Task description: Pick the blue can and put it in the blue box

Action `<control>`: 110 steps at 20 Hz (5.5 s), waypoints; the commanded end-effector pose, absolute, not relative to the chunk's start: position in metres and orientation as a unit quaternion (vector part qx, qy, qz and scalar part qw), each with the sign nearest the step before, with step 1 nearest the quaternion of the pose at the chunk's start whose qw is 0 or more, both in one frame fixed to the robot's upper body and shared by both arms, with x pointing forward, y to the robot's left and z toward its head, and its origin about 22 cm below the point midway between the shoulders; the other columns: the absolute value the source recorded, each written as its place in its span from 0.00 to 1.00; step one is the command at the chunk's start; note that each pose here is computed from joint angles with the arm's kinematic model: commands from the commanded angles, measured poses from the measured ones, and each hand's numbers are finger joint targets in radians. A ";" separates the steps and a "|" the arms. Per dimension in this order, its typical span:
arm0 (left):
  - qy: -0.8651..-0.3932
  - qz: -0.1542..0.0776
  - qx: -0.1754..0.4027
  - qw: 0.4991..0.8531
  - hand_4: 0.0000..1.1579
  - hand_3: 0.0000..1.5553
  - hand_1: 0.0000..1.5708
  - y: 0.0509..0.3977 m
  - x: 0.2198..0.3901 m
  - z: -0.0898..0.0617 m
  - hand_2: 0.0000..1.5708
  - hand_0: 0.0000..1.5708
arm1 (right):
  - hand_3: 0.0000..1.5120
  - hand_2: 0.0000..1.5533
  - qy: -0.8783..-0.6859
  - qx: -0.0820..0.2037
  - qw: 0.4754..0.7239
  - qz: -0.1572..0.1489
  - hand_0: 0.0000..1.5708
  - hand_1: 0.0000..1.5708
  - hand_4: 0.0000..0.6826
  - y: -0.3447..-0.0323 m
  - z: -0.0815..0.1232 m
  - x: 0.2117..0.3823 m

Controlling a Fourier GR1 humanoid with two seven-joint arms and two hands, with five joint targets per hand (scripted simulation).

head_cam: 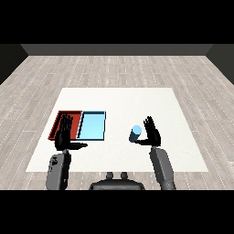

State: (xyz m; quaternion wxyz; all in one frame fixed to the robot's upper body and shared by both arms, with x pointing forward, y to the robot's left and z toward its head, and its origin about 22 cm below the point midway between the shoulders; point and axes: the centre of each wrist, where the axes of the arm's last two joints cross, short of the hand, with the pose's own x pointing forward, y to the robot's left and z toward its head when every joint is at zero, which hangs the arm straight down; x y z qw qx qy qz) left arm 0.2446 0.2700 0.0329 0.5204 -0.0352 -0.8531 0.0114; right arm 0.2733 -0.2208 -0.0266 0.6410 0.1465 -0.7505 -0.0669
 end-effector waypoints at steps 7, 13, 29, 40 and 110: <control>-0.853 0.006 -0.025 0.521 0.00 0.00 0.00 0.268 0.233 0.029 0.00 0.00 | 0.00 0.00 -0.737 0.147 0.655 -0.074 0.00 0.00 0.00 -0.233 -0.059 0.292; -0.857 0.010 -0.028 0.515 0.00 0.00 0.00 0.266 0.254 0.019 0.00 0.00 | 0.00 0.00 -0.727 0.172 0.660 -0.082 0.00 0.00 0.00 -0.190 -0.057 0.291; -0.853 0.016 -0.030 0.520 0.00 0.00 0.00 0.275 0.247 0.036 0.00 0.00 | 0.00 0.00 -0.712 0.166 0.679 -0.059 0.00 0.00 0.00 -0.168 -0.071 0.302; -0.853 0.023 -0.029 0.520 0.00 0.00 0.00 0.273 0.250 0.034 0.00 0.00 | 0.95 0.95 -0.709 -0.009 0.704 -0.044 0.95 0.95 0.90 -0.168 -0.066 0.321; -0.738 -0.057 -0.146 0.656 0.00 0.00 0.00 0.116 0.282 -0.026 0.00 0.00 | 0.93 0.94 -0.821 0.006 0.560 0.110 0.95 0.95 0.89 -0.071 0.078 0.296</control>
